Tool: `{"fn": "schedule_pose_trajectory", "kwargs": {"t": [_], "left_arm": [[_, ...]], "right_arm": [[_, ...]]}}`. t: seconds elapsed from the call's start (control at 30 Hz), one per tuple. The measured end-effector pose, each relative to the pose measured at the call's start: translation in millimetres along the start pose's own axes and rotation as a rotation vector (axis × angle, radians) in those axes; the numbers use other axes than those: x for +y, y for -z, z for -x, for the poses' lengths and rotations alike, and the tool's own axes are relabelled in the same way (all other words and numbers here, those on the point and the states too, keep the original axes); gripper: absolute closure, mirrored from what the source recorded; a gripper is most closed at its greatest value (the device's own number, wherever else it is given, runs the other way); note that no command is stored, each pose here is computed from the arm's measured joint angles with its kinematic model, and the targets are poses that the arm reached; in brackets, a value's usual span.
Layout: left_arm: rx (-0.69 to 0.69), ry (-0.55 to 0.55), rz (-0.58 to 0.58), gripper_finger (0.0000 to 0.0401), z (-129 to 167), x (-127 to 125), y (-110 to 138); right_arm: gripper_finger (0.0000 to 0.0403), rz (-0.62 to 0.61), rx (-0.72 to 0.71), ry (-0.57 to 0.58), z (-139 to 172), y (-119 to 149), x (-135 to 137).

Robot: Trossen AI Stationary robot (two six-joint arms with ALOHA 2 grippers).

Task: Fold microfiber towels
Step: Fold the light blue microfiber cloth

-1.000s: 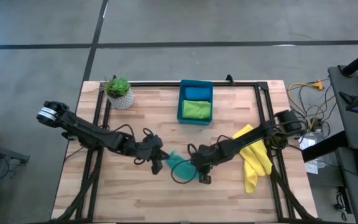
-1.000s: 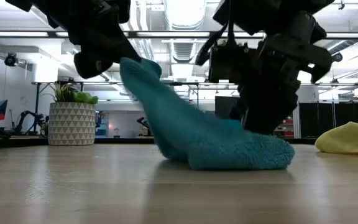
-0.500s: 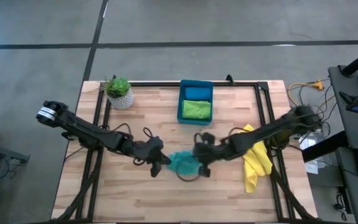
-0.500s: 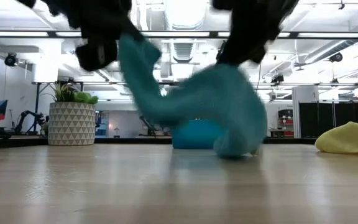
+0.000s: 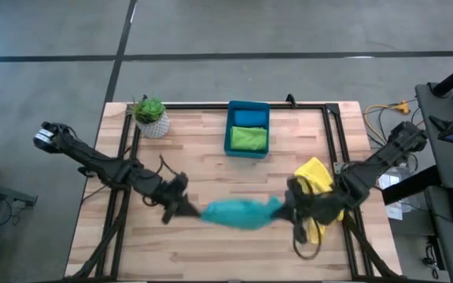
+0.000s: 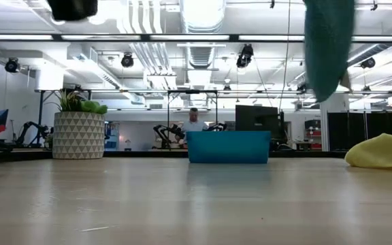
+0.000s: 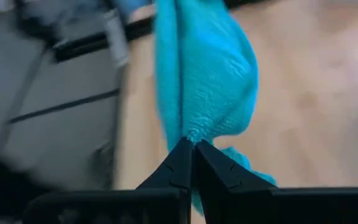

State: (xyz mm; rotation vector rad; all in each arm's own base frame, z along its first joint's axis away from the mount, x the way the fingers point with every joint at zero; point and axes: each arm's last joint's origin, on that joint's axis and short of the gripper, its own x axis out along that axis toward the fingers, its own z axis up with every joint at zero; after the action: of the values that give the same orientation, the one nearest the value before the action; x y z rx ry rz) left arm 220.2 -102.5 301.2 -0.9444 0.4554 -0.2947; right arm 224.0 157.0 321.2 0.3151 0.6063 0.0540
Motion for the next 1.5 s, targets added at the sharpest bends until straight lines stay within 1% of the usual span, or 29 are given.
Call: {"fn": "schedule_pose_trajectory", "kwargs": {"t": [0.1, 0.17, 0.2, 0.23, 0.27, 0.3, 0.4, 0.43, 0.5, 0.53, 0.6, 0.67, 0.8, 0.97, 1.07, 1.13, 1.2, 1.27, 1.4, 1.5], "left_arm": [[0.129, 0.098, 0.111, 0.0401, -0.7, -16.7, 22.8], [0.16, 0.192, 0.16, 0.0401, -4.1, -30.0, 35.1], [0.169, 0.226, 0.163, 0.0401, -5.3, -34.3, 38.8], [0.163, 0.24, 0.151, 0.0401, -7.1, -35.7, 40.7], [0.119, 0.237, 0.125, 0.0401, -9.6, -36.1, 40.4], [0.065, 0.207, 0.104, 0.0401, -11.7, -34.5, 38.7], [-0.122, 0.043, 0.052, 0.0401, -21.8, -13.8, 24.8], [-0.152, -0.011, 0.047, 0.0401, -26.9, -3.6, 19.0], [-0.166, -0.113, 0.05, 0.0401, -34.6, 16.8, 10.3], [-0.165, -0.141, 0.049, 0.0401, -38.4, 24.5, 6.2], [-0.162, -0.161, 0.043, 0.0401, -45.8, 36.6, -3.6], [-0.12, -0.182, 0.006, 0.0401, -53.3, 47.6, -8.4], [-0.042, -0.211, -0.123, 0.0401, -73.0, 64.3, -11.8], [-0.017, -0.202, -0.381, 0.0401, -103.0, 71.5, -13.4], [-0.002, -0.183, -0.539, 0.0401, -124.5, 68.0, -12.4], [0.007, -0.171, -0.613, 0.0401, -141.4, 63.5, -12.5], [0.018, -0.177, -0.65, 0.0401, -158.6, 62.2, -11.5], [0.001, -0.188, -0.657, 0.0401, -175.7, 59.9, -13.9], [-0.029, -0.261, -0.661, 0.0401, -206.5, 57.0, -18.2], [-0.047, -0.323, -0.669, 0.0401, -228.5, 56.3, -19.1]], "right_arm": [[0.0394, -0.067, 0.105, -0.122, 0.0, 18.8, 20.4], [0.0394, -0.107, 0.129, -0.225, 1.7, 24.4, 35.4], [0.0394, -0.112, 0.138, -0.246, 2.7, 27.5, 40.2], [0.0394, -0.117, 0.142, -0.24, 3.3, 30.2, 42.1], [0.0394, -0.123, 0.133, -0.212, 2.0, 32.4, 41.6], [0.0394, -0.119, 0.123, -0.165, -0.4, 35.4, 38.8], [0.0394, -0.103, 0.112, -0.021, -15.9, 38.3, 18.2], [0.0394, -0.103, 0.125, 0.027, -22.5, 40.2, 9.1], [0.0394, -0.115, 0.167, 0.095, -35.0, 44.5, -9.3], [0.0394, -0.13, 0.187, 0.096, -40.6, 45.1, -15.9], [0.0394, -0.137, 0.228, 0.096, -48.0, 47.6, -27.2], [0.0394, -0.136, 0.236, 0.112, -52.4, 49.0, -35.0], [0.0394, -0.15, 0.235, 0.17, -57.2, 50.9, -50.8], [0.0394, -0.185, 0.225, 0.252, -63.3, 49.1, -72.1], [0.0394, -0.244, 0.228, 0.319, -68.0, 51.4, -90.4], [0.0394, -0.289, 0.23, 0.362, -70.5, 53.8, -103.2], [0.0394, -0.339, 0.231, 0.407, -72.4, 56.5, -116.0], [0.0394, -0.404, 0.227, 0.449, -73.4, 59.5, -127.8], [0.0394, -0.536, 0.207, 0.519, -74.3, 63.8, -145.4], [0.0394, -0.572, 0.178, 0.544, -75.2, 65.8, -151.1]]}}
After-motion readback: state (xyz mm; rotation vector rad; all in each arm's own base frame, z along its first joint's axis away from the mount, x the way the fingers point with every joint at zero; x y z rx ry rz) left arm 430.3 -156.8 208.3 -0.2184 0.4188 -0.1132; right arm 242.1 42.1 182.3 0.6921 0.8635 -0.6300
